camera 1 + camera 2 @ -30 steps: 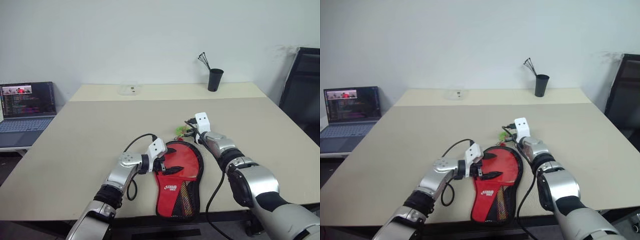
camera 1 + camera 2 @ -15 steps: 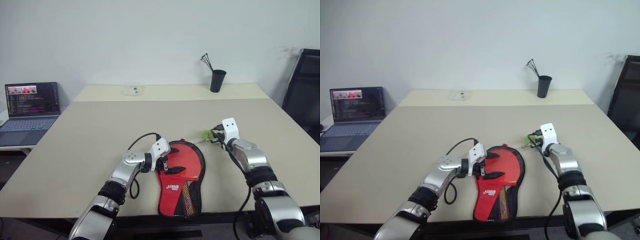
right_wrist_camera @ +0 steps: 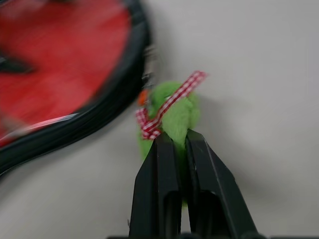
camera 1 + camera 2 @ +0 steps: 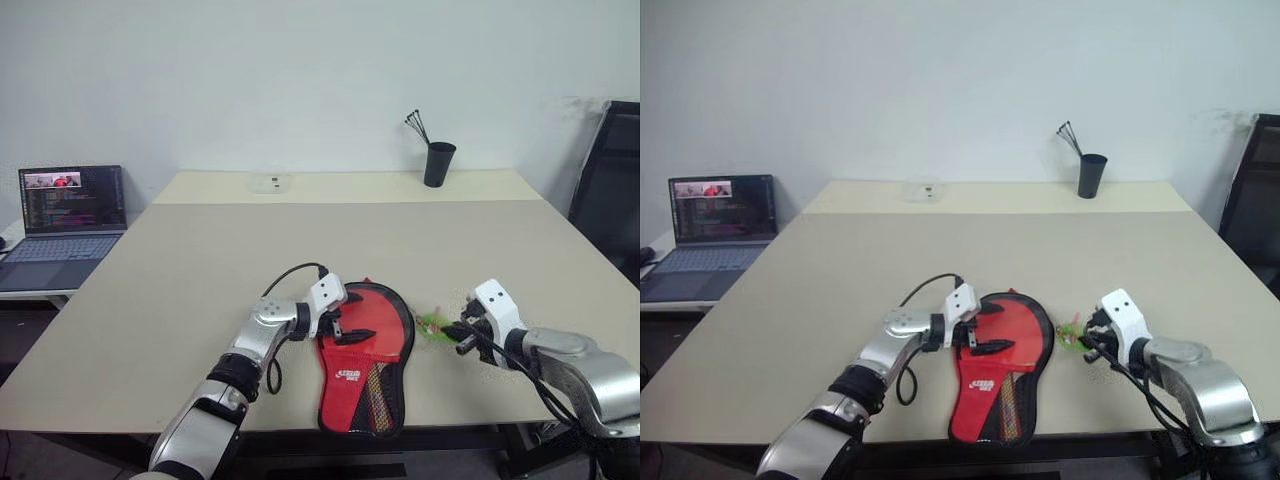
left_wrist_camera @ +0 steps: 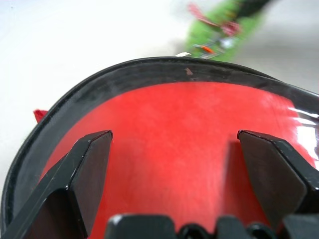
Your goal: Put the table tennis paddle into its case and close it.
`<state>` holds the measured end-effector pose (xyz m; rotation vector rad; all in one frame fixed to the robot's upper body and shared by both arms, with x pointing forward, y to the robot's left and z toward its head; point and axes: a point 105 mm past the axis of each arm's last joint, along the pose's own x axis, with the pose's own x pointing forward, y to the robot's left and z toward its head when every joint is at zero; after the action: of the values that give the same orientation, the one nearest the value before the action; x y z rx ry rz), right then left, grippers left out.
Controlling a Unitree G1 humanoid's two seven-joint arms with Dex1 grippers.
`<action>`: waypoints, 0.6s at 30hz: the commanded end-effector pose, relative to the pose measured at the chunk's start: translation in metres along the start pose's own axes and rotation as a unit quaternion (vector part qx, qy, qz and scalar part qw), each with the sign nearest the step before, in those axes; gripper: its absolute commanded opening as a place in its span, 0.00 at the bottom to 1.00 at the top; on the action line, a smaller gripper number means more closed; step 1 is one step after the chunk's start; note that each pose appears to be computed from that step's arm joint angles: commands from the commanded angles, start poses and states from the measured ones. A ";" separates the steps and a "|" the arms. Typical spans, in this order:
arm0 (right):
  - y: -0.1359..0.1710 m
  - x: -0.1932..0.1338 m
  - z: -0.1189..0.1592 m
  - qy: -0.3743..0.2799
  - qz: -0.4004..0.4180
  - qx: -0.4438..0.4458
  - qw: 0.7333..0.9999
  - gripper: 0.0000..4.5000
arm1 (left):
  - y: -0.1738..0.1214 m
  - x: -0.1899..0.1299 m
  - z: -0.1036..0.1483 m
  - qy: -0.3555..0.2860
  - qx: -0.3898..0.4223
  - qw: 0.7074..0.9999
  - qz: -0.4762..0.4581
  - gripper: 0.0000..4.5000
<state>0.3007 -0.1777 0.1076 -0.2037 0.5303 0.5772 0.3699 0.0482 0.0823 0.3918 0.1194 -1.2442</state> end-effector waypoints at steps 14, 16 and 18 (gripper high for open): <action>0.066 -0.045 -0.042 0.084 0.186 -0.014 0.979 0.00 | -0.011 0.010 -0.025 0.049 -0.011 0.999 -0.015 0.98; 0.079 -0.052 -0.048 0.092 0.222 -0.016 0.971 0.00 | -0.011 0.011 -0.025 0.049 -0.010 0.999 -0.014 0.98; 0.093 -0.059 -0.054 0.099 0.258 -0.018 0.961 0.00 | -0.011 0.012 -0.025 0.049 -0.010 0.999 -0.014 0.98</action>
<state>0.2026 -0.1604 0.0864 -0.1787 0.7644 0.9543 0.3727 0.0375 0.0827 0.4014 0.1062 -1.2535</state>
